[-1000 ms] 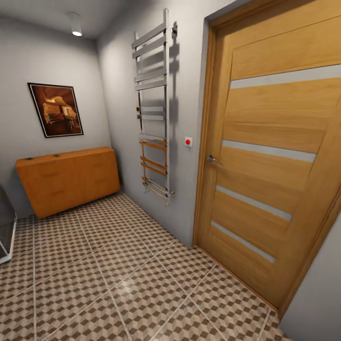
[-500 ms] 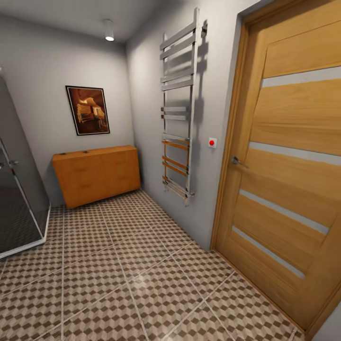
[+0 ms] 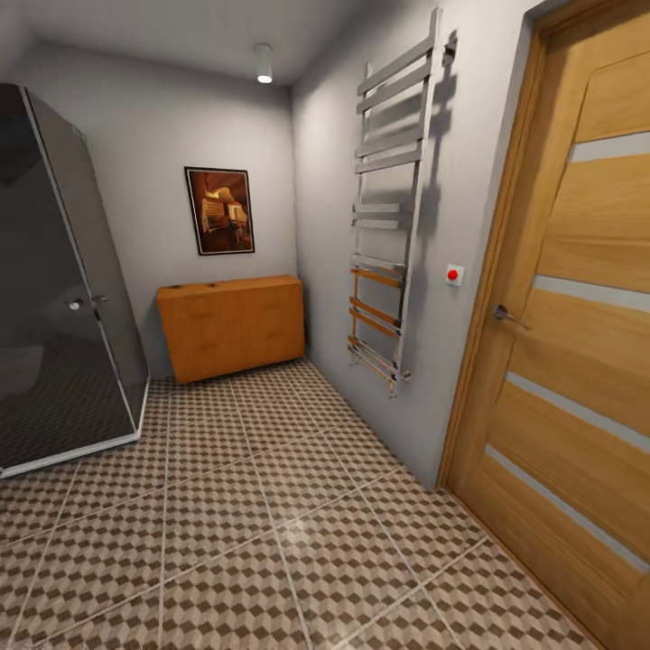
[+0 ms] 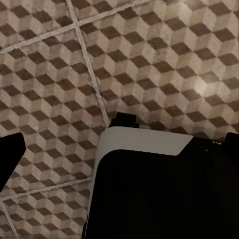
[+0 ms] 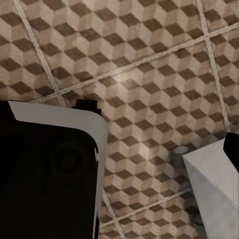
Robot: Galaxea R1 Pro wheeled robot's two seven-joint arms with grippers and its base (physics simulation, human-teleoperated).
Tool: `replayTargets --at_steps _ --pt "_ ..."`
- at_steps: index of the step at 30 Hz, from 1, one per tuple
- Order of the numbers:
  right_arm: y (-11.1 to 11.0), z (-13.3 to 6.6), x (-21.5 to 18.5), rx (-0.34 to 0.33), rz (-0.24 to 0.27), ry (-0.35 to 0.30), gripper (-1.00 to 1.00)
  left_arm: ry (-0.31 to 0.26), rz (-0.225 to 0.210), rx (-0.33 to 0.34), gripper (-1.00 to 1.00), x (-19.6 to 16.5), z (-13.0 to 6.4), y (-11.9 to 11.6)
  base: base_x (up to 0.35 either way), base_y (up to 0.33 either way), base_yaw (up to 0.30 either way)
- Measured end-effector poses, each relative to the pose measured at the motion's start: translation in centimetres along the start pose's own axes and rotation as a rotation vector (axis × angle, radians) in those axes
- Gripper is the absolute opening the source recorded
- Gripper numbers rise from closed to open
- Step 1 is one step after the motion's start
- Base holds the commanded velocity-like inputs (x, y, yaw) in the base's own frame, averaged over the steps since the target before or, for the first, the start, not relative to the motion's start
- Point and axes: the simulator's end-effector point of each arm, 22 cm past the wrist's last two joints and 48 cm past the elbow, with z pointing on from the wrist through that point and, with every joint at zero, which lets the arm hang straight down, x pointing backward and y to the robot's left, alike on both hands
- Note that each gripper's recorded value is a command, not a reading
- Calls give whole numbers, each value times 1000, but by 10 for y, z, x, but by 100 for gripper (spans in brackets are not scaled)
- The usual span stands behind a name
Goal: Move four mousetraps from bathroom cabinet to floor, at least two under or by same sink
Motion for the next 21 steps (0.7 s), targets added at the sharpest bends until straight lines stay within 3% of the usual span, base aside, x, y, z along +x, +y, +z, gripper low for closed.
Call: replayTargets --at_steps 21 --pt "-1 0 0 1 0 -1 100 0 0 -1 100 0 0 0 0 0 296"
